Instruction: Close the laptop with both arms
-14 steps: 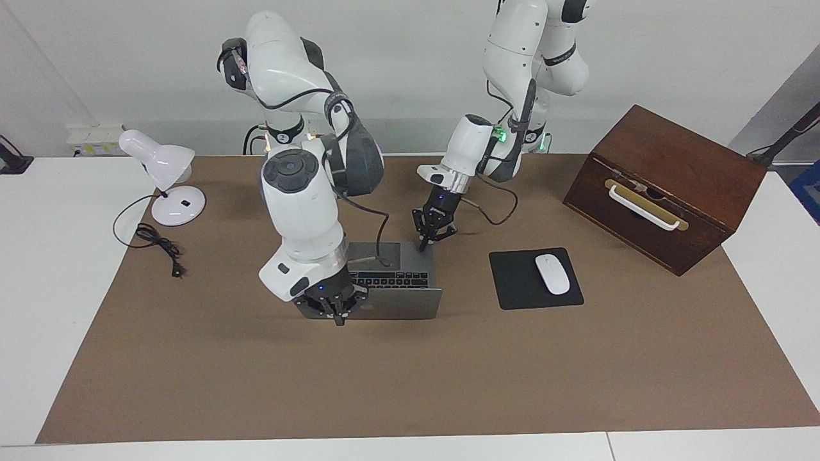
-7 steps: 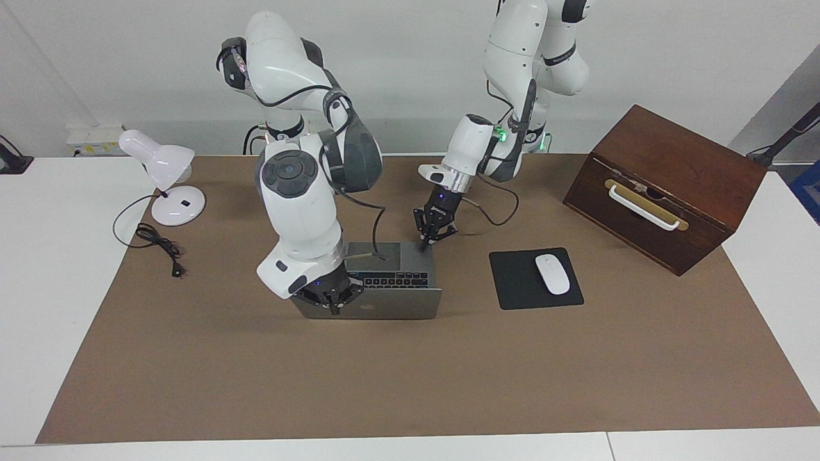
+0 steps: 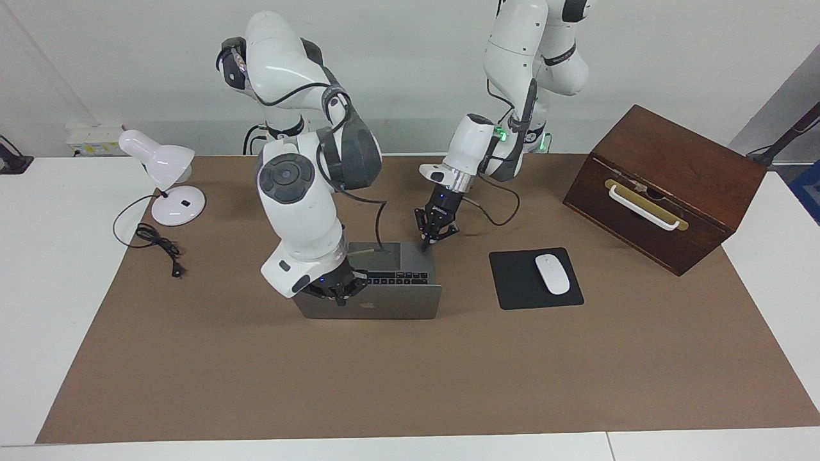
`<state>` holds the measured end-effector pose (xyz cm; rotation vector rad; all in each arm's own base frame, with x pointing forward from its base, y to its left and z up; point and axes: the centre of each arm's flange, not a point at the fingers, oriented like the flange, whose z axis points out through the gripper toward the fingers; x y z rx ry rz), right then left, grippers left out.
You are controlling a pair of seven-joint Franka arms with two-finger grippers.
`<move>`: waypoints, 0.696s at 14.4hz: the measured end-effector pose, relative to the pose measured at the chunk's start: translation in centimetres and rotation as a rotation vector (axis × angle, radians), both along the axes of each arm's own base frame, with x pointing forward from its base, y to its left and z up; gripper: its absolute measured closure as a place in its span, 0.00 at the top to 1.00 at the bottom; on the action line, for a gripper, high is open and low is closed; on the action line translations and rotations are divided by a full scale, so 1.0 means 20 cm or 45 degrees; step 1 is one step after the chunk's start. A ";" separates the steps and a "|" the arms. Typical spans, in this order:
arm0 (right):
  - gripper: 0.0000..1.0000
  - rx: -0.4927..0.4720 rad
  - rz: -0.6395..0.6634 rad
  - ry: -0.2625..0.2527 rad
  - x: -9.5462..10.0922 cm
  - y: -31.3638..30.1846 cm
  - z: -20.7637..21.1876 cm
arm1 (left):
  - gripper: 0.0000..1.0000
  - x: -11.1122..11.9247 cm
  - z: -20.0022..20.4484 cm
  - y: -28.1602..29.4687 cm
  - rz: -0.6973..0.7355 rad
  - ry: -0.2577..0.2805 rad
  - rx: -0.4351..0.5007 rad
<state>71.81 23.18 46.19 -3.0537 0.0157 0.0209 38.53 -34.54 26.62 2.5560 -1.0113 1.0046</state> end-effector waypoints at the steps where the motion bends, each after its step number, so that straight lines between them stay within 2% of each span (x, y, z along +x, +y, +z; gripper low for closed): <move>1: 0.01 0.000 -0.001 0.022 -0.01 -0.01 0.00 | 0.01 0.00 0.00 0.00 -0.001 0.000 0.000; 10: 0.01 0.071 -0.049 0.251 -0.08 -0.12 0.00 | 0.01 0.00 0.00 0.00 -0.018 -0.011 0.013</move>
